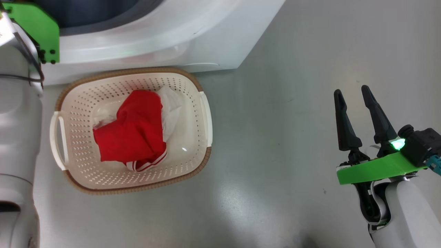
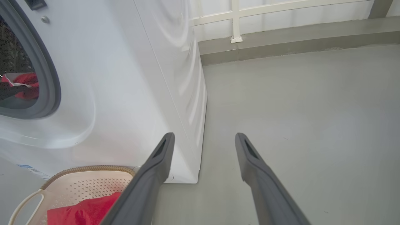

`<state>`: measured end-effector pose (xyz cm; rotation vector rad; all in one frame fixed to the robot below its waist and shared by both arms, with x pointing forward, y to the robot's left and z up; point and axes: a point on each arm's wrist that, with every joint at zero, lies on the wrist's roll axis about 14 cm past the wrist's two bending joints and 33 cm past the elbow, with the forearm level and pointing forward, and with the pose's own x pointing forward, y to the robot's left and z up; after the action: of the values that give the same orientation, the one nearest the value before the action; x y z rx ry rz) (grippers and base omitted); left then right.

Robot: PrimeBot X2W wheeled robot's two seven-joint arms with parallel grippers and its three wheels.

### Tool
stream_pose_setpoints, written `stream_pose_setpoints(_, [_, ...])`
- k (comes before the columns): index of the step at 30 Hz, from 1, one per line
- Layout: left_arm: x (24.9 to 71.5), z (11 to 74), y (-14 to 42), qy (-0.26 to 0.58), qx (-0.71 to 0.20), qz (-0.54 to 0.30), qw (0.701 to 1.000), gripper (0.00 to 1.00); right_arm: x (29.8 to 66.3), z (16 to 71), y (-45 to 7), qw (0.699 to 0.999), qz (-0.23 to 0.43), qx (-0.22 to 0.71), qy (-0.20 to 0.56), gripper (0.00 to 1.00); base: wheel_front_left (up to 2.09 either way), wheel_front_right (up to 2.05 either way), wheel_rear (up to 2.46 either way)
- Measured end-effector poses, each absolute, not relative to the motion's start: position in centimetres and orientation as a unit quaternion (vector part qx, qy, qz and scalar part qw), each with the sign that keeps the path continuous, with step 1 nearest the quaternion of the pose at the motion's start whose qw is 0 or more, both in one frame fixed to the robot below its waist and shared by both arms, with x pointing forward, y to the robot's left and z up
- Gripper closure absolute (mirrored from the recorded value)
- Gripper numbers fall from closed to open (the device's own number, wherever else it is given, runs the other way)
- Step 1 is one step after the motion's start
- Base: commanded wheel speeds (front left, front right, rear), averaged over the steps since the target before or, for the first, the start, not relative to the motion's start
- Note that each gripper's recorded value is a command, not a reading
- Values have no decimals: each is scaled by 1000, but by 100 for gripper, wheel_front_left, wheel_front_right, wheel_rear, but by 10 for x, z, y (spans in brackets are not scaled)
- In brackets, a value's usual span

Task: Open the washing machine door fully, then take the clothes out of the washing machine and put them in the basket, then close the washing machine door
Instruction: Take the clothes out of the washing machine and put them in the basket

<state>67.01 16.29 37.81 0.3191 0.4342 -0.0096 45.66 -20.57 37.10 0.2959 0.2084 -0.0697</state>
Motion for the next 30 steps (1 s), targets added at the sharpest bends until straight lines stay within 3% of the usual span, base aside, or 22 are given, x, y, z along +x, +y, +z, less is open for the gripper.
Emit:
stream_pose_setpoints(6, [673,366,162,223,163,-7,961,0,454,367,-210,982,-43,148,109,0,0,0,0])
stream_pose_setpoints(7, [674,364,161,224,163,-7,961,6,454,366,-211,982,-44,147,109,0,0,0,0])
stream_pose_setpoints(9, [674,362,160,226,165,-9,960,36,453,365,-212,982,-45,147,111,0,0,0,0])
stream_pose_setpoints(10, [674,361,160,227,166,-9,960,67,453,365,-212,982,-46,147,111,0,0,0,0])
stream_pose_setpoints(11, [674,360,160,228,167,-10,959,84,453,365,-212,982,-46,147,111,0,0,0,0])
stream_pose_setpoints(12, [673,360,160,228,169,-8,959,95,453,365,-212,982,-46,147,111,0,0,0,0])
stream_pose_setpoints(13, [673,360,161,229,169,-7,959,100,453,365,-212,982,-46,147,111,0,0,0,0])
stream_pose_setpoints(18, [675,371,160,199,160,-7,967,100,455,367,-211,982,-46,149,107,0,0,0,0])
stream_pose_setpoints(30, [669,451,150,42,41,3,998,100,464,382,-198,984,-26,156,86,0,0,0,0])
